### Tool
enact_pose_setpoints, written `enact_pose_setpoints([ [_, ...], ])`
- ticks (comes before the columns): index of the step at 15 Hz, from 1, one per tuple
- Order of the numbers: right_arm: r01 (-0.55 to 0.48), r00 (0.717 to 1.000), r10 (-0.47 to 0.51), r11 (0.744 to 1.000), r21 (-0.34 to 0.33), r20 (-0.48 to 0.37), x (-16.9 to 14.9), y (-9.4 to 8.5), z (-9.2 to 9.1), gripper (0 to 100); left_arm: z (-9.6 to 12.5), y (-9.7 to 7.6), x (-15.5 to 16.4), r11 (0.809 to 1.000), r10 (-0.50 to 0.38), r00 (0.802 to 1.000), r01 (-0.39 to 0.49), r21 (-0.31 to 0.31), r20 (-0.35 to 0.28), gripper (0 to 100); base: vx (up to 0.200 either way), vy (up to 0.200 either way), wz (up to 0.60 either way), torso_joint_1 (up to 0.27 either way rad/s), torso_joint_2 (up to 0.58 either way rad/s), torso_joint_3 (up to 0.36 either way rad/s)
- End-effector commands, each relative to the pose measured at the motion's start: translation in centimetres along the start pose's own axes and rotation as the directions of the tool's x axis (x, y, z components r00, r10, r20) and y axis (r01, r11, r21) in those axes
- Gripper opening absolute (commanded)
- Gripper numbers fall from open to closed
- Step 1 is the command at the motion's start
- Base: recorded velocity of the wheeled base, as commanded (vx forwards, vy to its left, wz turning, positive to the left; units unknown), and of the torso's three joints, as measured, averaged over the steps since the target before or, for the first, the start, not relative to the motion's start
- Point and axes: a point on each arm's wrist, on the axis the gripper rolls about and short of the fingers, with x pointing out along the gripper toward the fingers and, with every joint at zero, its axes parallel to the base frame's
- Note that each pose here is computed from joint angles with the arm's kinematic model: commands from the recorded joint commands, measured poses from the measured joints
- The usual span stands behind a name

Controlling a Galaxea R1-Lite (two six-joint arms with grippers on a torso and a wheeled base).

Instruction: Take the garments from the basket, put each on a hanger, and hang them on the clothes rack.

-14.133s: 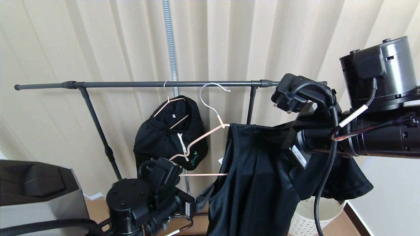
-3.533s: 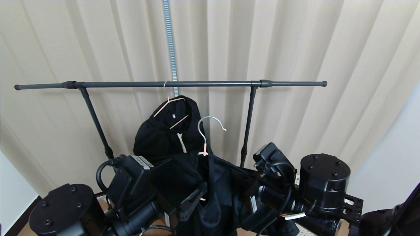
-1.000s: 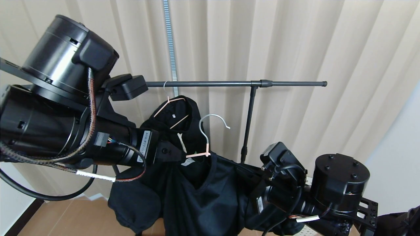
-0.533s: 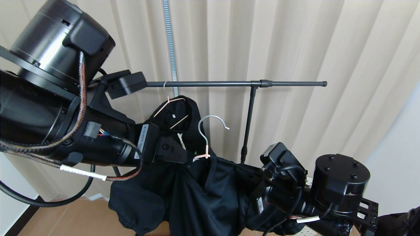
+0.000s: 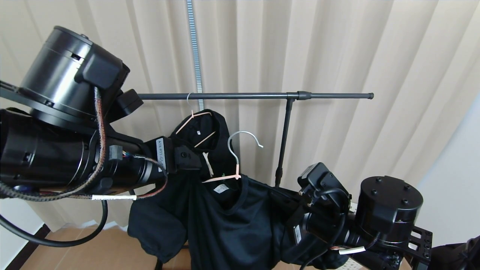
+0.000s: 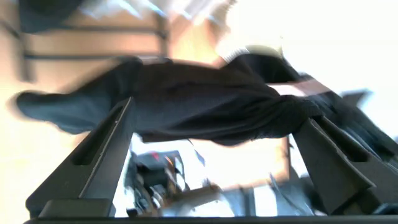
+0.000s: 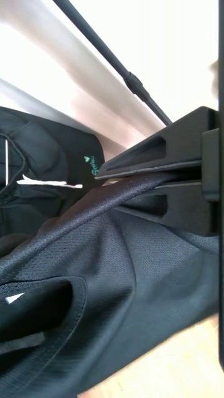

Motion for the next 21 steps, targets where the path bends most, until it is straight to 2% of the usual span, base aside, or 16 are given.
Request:
enact_pose_setpoints([
  [1, -0.001, 1.000, 0.001, 1.000, -0.001, -0.003, 0.1, 0.0, -0.1, 0, -0.8, 0.1, -1.2, 0.999, -0.025, 1.000, 0.025, 0.031, 0.004, 100, 0.000, 0.000, 0.00, 0.000, 0.00, 0.000],
  [3, -0.001, 1.000, 0.001, 1.000, -0.001, -0.003, 0.1, 0.0, -0.1, 0, -0.8, 0.1, -1.3, 0.999, -0.026, 1.000, 0.026, 0.036, 0.004, 100, 0.000, 0.000, 0.00, 0.000, 0.00, 0.000],
  [4, -0.001, 1.000, 0.001, 1.000, -0.001, -0.006, 0.1, 0.0, -0.2, 0, -0.9, 0.3, -1.1, 0.985, -0.013, 1.000, 0.013, 0.170, 0.001, 100, 0.000, 0.000, 0.00, 0.000, 0.00, 0.000],
  [6, 0.000, 1.000, 0.000, 1.000, 0.000, -0.004, 0.1, 0.0, -0.1, 0, -0.2, -0.3, -0.6, 0.994, -0.014, 1.000, 0.013, 0.110, 0.011, 100, 0.000, 0.000, 0.00, 0.000, 0.00, 0.000],
  [7, 0.001, 1.000, -0.001, 1.000, -0.008, -0.002, 0.0, 0.0, -0.1, 0, 0.1, -0.6, -0.3, 0.999, 0.003, 1.000, -0.004, 0.033, 0.029, 100, 0.000, 0.000, 0.00, 0.000, 0.00, 0.000],
  [8, 0.000, 1.000, 0.000, 1.000, -0.009, -0.004, 0.1, 0.0, -0.1, 0, 0.1, -0.5, -0.2, 0.999, 0.024, 0.999, -0.025, 0.022, 0.041, 100, 0.000, 0.000, 0.00, 0.000, 0.00, 0.000],
  [10, 0.000, 1.000, 0.000, 1.000, -0.010, -0.007, 0.1, 0.0, -0.2, 0, -0.3, -0.3, -0.2, 0.999, 0.032, 0.999, -0.033, 0.037, 0.030, 100, 0.000, 0.000, 0.00, 0.000, 0.00, 0.000],
  [12, 0.001, 1.000, -0.001, 1.000, -0.009, -0.002, 0.0, 0.0, -0.1, 0, -1.0, 0.6, -1.1, 0.992, 0.030, 0.999, -0.033, 0.123, 0.026, 100, 0.000, 0.000, 0.00, 0.000, 0.00, 0.000],
  [14, 0.007, 1.000, -0.007, 1.000, -0.007, 0.003, -0.1, -0.3, 0.1, 0, -2.0, 3.8, -2.4, 0.958, 0.055, 0.998, -0.062, 0.279, 0.033, 100, 0.000, 0.000, 0.00, 0.000, 0.00, 0.000],
  [16, 0.017, 1.000, -0.017, 1.000, -0.002, 0.002, -0.1, -0.8, 0.0, 0, -1.7, 6.8, -3.5, 0.938, -0.056, 0.994, 0.021, 0.347, 0.090, 100, 0.000, 0.000, 0.00, 0.000, 0.00, 0.000],
  [17, 0.029, 1.000, -0.029, 1.000, 0.003, 0.001, -0.1, -1.2, 0.0, 0, -1.6, 9.6, -3.7, 0.895, -0.174, 0.974, 0.096, 0.436, 0.144, 100, 0.000, 0.000, 0.00, 0.000, 0.00, 0.000],
  [18, 0.023, 1.000, -0.023, 1.000, 0.006, 0.002, -0.1, -1.6, 0.0, 0, -1.7, 11.6, -3.1, 0.863, -0.225, 0.960, 0.118, 0.491, 0.165, 100, 0.000, 0.000, 0.00, 0.000, 0.00, 0.000],
  [20, -0.010, 0.999, 0.010, 1.000, 0.016, 0.035, -0.9, -2.6, 0.6, 0, -2.3, 13.7, -1.9, 0.816, -0.319, 0.936, 0.191, 0.546, 0.150, 100, 0.000, 0.000, 0.00, 0.000, 0.00, 0.000],
  [21, -0.043, 0.998, 0.042, 0.999, 0.020, 0.055, -1.5, -3.6, 0.8, 0, -2.6, 14.3, -1.1, 0.788, -0.408, 0.906, 0.287, 0.545, 0.112, 100, 0.000, 0.000, 0.00, 0.000, 0.00, 0.000],
])
